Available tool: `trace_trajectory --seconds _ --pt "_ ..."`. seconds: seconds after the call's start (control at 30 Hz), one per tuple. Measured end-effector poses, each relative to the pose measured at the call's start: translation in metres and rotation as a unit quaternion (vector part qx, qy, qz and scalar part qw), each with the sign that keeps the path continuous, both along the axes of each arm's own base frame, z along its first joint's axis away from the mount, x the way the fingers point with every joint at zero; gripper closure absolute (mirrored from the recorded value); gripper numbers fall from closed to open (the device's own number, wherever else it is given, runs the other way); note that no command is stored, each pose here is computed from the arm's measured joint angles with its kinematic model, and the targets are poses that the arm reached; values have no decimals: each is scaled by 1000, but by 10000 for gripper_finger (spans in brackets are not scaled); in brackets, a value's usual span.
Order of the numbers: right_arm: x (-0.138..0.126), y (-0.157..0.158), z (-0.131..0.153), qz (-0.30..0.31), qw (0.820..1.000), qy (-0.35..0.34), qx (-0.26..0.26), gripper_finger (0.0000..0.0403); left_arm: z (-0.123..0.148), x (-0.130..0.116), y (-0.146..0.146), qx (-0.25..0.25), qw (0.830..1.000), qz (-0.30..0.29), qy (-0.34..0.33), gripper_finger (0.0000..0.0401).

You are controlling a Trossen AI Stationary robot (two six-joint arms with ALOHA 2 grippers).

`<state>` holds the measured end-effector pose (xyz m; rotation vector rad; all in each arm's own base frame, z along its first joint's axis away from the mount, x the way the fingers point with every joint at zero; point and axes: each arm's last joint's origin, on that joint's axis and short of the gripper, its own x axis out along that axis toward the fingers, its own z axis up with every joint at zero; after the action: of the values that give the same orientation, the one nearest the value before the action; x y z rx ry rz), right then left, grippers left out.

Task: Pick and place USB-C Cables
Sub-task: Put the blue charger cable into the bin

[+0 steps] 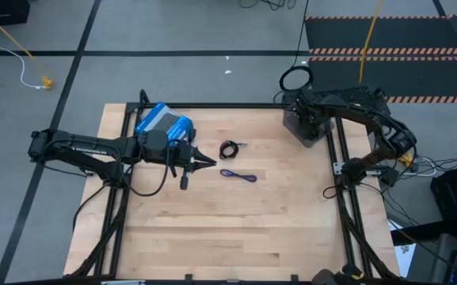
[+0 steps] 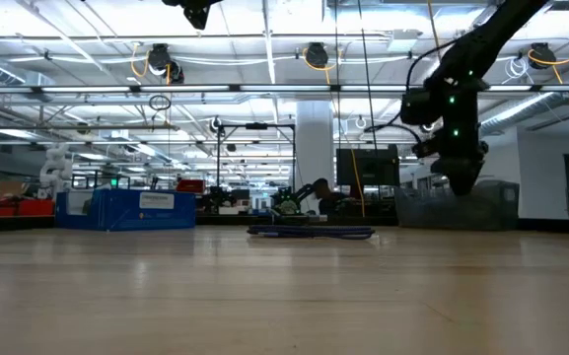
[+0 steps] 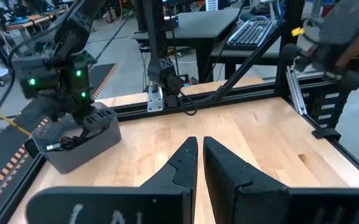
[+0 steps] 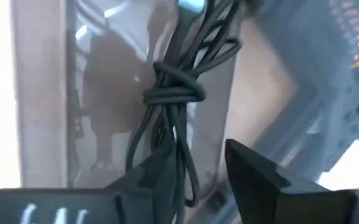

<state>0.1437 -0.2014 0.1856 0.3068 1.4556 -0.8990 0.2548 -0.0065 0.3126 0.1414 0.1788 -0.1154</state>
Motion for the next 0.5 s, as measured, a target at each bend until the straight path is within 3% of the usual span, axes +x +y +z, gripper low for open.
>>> trace_trajectory --seconds 0.27,0.5 --pt "3 37 52 19 990 -124 -72 241 0 0 0 0 1000 0 0 370" --pt "12 94 90 85 953 -283 -60 242 -1 0 0 -6 1000 1 8 370"
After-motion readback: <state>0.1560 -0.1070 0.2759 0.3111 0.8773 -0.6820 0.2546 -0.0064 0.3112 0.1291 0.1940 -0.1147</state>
